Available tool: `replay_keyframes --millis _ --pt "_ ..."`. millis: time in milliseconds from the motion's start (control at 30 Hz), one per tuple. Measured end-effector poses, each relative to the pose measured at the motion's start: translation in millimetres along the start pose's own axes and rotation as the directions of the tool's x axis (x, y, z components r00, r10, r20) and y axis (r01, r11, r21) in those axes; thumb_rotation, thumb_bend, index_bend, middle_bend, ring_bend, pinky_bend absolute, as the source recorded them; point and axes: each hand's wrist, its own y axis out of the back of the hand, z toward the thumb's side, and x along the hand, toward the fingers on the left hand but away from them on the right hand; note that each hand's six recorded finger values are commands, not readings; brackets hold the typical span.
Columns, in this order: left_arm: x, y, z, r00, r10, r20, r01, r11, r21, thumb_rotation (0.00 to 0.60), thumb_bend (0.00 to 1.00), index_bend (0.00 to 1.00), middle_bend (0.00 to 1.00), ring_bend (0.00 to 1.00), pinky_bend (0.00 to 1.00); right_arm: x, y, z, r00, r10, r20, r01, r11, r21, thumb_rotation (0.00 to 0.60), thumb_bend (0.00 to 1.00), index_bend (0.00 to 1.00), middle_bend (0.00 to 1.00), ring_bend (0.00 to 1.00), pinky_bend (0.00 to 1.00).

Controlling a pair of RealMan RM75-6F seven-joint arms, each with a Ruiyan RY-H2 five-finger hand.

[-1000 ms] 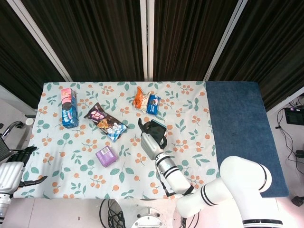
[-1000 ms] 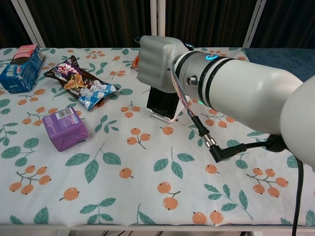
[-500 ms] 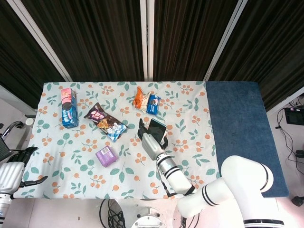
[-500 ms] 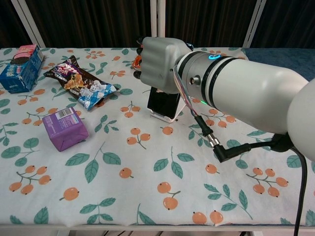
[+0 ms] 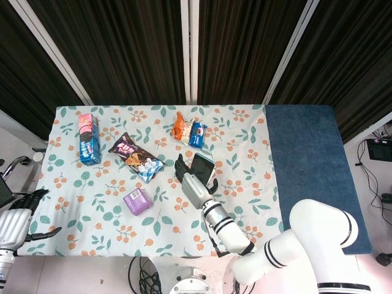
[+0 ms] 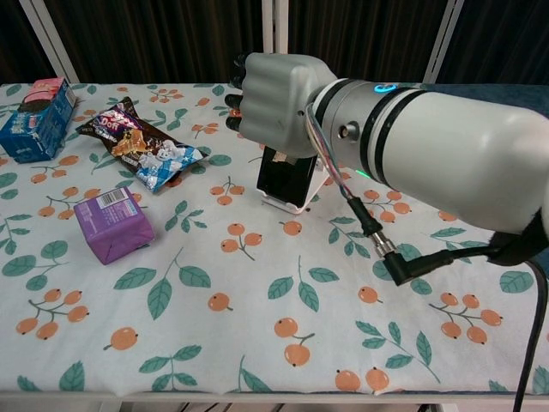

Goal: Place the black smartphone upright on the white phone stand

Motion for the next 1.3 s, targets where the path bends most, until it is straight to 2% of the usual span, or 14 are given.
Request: replay_keyframes --millis 200,333,533,633,667,733,833,933,967,1033,1067,1100,1167,1300 --pt "0.0 0.5 -0.6 1.0 -0.001 -0.004 0.001 1.0 0.002 0.363 0.06 0.11 0.1 0.13 0.22 39.8 0.1 -27.1 0.998 -0.058 0.04 0.062 0.992 -0.114 0.6 0.04 0.0 0.0 0.0 0.0" --pt "0.3 0.5 0.9 1.0 -0.002 -0.004 0.002 1.0 0.008 0.367 0.06 0.11 0.1 0.13 0.22 74.0 -23.3 -52.9 0.991 -0.073 0.11 0.093 0.978 -0.187 0.6 0.04 0.0 0.0 0.0 0.0" --pt "4.1 -0.7 10.4 1.0 -0.008 0.013 0.008 1.0 0.023 0.367 0.06 0.11 0.1 0.13 0.22 136.2 -85.5 -90.5 0.97 -0.038 0.241 0.122 0.931 -0.344 0.6 0.04 0.0 0.0 0.0 0.0" --pt "7.1 -2.1 19.9 0.999 -0.011 0.032 0.01 1.0 0.03 0.367 0.06 0.11 0.1 0.13 0.22 164.4 -126.0 -104.0 0.955 0.032 0.295 0.106 0.892 -0.439 0.6 0.04 0.0 0.0 0.0 0.0" --pt "8.1 -2.7 23.7 0.999 -0.012 0.039 0.011 0.999 0.032 0.365 0.06 0.11 0.1 0.13 0.22 178.2 -147.1 -109.1 0.945 0.07 0.32 0.1 0.868 -0.486 0.6 0.04 0.0 0.0 0.0 0.0" --pt "9.3 -3.8 28.8 0.999 -0.012 0.049 0.011 0.999 0.035 0.365 0.06 0.11 0.1 0.13 0.22 191.8 -167.8 -112.6 0.933 0.107 0.343 0.1 0.839 -0.534 0.6 0.04 0.0 0.0 0.0 0.0" --pt "10.3 -4.6 34.8 0.998 -0.008 0.056 0.006 0.999 0.04 0.366 0.06 0.11 0.1 0.13 0.22 218.9 -207.7 -114.2 0.908 0.178 0.379 0.117 0.76 -0.639 0.6 0.06 0.0 0.0 0.0 0.0" --pt "10.1 -2.1 38.8 0.998 0.009 0.061 -0.012 0.999 0.042 0.365 0.06 0.11 0.1 0.13 0.22 244.8 -243.8 -107.8 0.884 0.248 0.395 0.159 0.637 -0.755 0.6 0.1 0.0 0.0 0.0 0.0" --pt "9.8 -0.6 40.3 0.998 0.017 0.063 -0.02 0.999 0.042 0.364 0.06 0.11 0.1 0.13 0.22 255.0 -257.3 -103.7 0.875 0.275 0.398 0.181 0.576 -0.797 0.6 0.13 0.0 0.0 0.0 0.0" --pt "9.2 2.2 42.4 0.997 0.031 0.068 -0.034 0.998 0.044 0.365 0.06 0.11 0.1 0.13 0.22 270.7 -277.3 -94.6 0.863 0.314 0.396 0.218 0.476 -0.852 0.6 0.16 0.0 0.0 0.0 0.0" --pt "8.8 4.3 43.7 0.997 0.042 0.072 -0.045 0.998 0.047 0.365 0.06 0.11 0.1 0.13 0.22 281.8 -291.0 -86.9 0.854 0.34 0.394 0.241 0.411 -0.879 0.6 0.17 0.0 0.0 0.0 0.0" --pt "8.4 5.8 44.5 0.996 0.05 0.075 -0.054 0.997 0.05 0.364 0.06 0.11 0.1 0.13 0.22 290.2 -301.3 -80.9 0.848 0.357 0.393 0.258 0.369 -0.893 0.6 0.17 0.0 0.0 0.0 0.0" --pt "7.0 7.9 46.4 0.994 0.065 0.084 -0.07 0.996 0.058 0.364 0.06 0.11 0.1 0.13 0.22 309.7 -324.1 -66.5 0.832 0.391 0.393 0.289 0.299 -0.909 0.6 0.18 0.0 0.0 0.0 0.0" --pt "5.7 8.6 47.6 0.993 0.072 0.092 -0.079 0.994 0.073 0.366 0.06 0.11 0.1 0.13 0.22 345.2 -353.8 -38.2 0.802 0.449 0.394 0.317 0.24 -0.918 0.6 0.18 0.0 0.0 0.0 0.0"
